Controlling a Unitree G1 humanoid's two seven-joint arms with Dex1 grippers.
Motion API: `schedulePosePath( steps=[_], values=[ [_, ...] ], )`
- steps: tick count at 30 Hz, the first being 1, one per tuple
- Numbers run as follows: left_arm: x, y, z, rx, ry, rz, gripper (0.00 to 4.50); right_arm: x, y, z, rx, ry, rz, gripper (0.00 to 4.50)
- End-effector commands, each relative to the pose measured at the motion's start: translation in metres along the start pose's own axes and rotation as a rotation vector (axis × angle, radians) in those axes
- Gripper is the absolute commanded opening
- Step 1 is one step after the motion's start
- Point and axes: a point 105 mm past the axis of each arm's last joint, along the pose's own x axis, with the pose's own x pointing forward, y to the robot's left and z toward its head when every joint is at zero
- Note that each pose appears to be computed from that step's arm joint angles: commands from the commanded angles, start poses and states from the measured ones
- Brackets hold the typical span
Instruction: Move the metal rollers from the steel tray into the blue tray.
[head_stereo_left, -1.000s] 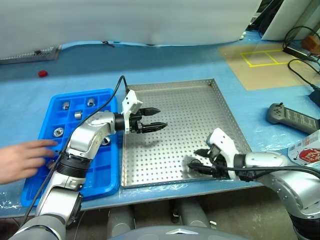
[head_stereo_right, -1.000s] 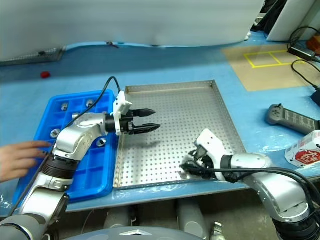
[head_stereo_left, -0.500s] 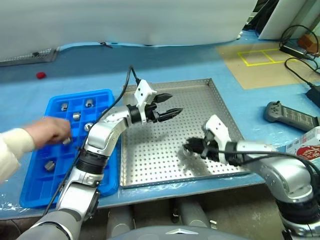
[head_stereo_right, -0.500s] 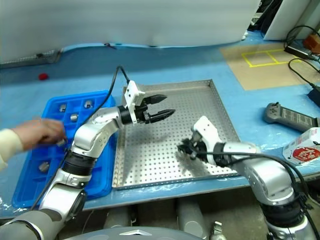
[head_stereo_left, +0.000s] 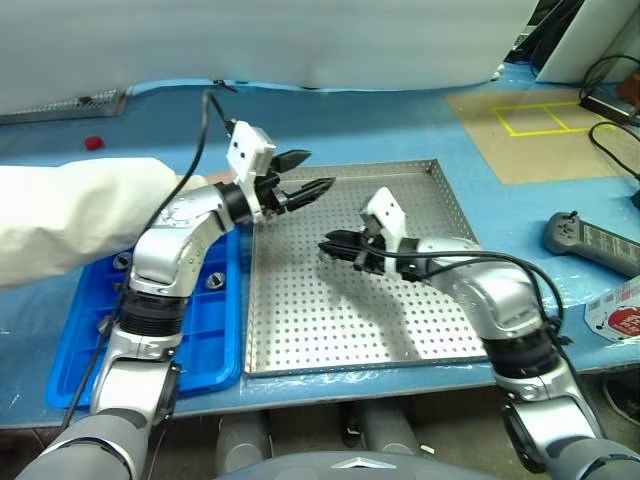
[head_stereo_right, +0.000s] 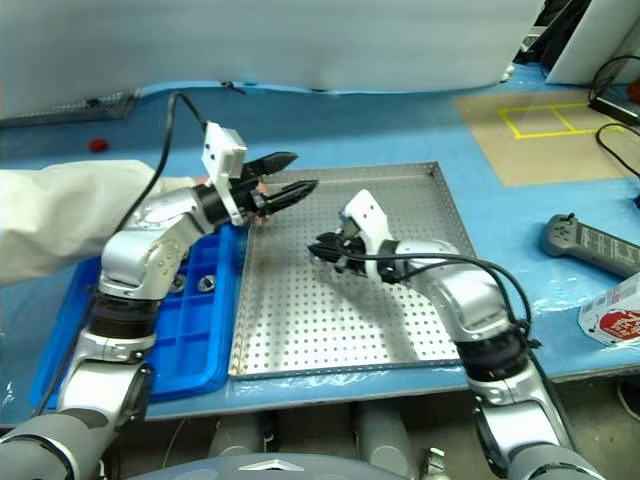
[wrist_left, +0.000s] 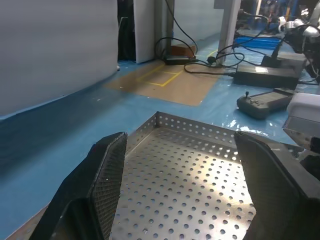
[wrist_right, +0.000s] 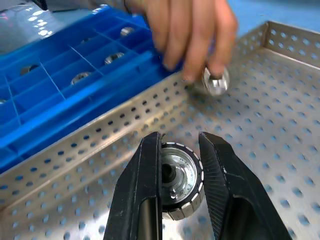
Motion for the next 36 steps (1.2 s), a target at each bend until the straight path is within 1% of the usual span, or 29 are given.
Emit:
schedulePosePath(
  steps=[1, 8, 14, 19, 27, 29, 31, 33, 35, 36],
  values=[
    [-0.015, 0.012, 0.024, 0.065, -0.04, 0.054, 3.62, 0.018, 0.012, 0.023, -0.078, -0.074, 0.085, 0.72],
    [-0.044, 0.035, 0.04, 0.131, -0.017, 0.16, 3.62, 0.045, 0.03, 0.035, -0.109, -0.119, 0.206, 0.72],
    [-0.062, 0.044, 0.049, 0.149, -0.019, 0.234, 3.62, 0.069, 0.054, 0.045, -0.101, -0.158, 0.319, 0.72],
    [-0.068, 0.036, 0.048, 0.153, -0.013, 0.257, 3.62, 0.097, 0.072, 0.028, -0.141, -0.071, 0.385, 0.72],
    [-0.079, 0.035, 0.036, 0.148, 0.029, 0.313, 3.62, 0.106, 0.087, 0.013, -0.161, -0.01, 0.477, 0.72],
    [-0.081, 0.036, 0.033, 0.143, 0.033, 0.321, 3.62, 0.107, 0.087, 0.012, -0.153, -0.01, 0.472, 1.44],
    [-0.082, 0.037, 0.03, 0.138, 0.037, 0.327, 3.62, 0.107, 0.085, 0.011, -0.15, -0.008, 0.463, 2.0],
    [-0.082, 0.039, 0.028, 0.136, 0.041, 0.331, 3.62, 0.106, 0.081, 0.011, -0.158, -0.006, 0.447, 2.7],
    [-0.08, 0.04, 0.028, 0.135, 0.038, 0.332, 3.62, 0.102, 0.074, 0.015, -0.161, -0.033, 0.425, 3.33],
    [-0.08, 0.041, 0.028, 0.134, 0.036, 0.332, 3.62, 0.099, 0.069, 0.02, -0.154, -0.052, 0.41, 3.33]
  ],
)
